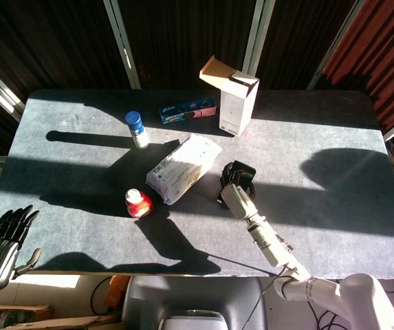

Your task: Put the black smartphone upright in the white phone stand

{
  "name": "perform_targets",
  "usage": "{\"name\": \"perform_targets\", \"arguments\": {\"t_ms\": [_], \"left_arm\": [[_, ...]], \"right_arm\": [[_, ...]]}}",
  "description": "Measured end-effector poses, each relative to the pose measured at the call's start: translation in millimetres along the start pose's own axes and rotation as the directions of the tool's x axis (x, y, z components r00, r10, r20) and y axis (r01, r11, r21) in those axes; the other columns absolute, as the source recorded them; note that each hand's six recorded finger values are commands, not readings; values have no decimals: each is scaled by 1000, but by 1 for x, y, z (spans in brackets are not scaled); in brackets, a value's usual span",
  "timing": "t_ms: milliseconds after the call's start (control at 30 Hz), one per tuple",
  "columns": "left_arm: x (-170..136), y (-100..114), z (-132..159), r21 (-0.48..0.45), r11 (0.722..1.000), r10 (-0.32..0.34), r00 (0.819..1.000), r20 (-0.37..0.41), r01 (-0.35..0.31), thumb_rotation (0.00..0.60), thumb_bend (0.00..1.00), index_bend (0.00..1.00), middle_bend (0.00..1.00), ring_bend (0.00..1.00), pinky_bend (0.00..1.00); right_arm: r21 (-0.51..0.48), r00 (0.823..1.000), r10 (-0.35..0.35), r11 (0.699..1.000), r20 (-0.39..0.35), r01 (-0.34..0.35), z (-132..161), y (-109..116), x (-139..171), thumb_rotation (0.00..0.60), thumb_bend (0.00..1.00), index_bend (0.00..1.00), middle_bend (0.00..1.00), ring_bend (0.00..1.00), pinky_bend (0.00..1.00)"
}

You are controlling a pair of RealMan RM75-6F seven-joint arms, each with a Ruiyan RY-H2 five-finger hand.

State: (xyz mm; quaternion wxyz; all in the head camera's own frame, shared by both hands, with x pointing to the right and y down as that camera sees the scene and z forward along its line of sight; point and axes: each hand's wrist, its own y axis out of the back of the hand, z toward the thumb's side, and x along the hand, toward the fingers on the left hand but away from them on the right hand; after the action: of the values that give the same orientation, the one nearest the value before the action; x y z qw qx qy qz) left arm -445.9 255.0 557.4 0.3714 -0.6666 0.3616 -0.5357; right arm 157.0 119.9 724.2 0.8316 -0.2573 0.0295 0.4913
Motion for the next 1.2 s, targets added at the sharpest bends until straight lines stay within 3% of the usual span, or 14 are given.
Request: {"name": "perform_targets", "arguments": {"t_ms": [200,367,733,867,1200], "left_arm": [[1,-1,1,1,1000,-5,1000,1,5,600,368,0,0,0,4],[1,-1,0,0,1000,-5,1000,-2,5,600,369,0,0,0,4],[1,-1,-1,5,1000,-10,1000,3,10,600,369,0,0,0,5],[1,-1,0,5,1000,-9,1000,4,9,600,369,0,0,0,5],[2,-1,-1,2,1000,-11,1000,-1,11,600,368,0,0,0,8]], "right_arm": [[8,1000,5,1000,-18,-4,1,-2,2,600,360,707,642,606,707],[6,1000,7,1000,-24,-7,1,-1,2,600,358,472,571,568,706],[10,999,46,999,-28,-45,2,-5,2,600,356,159,486,513,693],[12,998,62,998,-24,-61,0,-7,2,600,349,11,414,458,682],[1,994,105,995,-25,-105,-3,-11,4,600,314,0,300,354,654]]}}
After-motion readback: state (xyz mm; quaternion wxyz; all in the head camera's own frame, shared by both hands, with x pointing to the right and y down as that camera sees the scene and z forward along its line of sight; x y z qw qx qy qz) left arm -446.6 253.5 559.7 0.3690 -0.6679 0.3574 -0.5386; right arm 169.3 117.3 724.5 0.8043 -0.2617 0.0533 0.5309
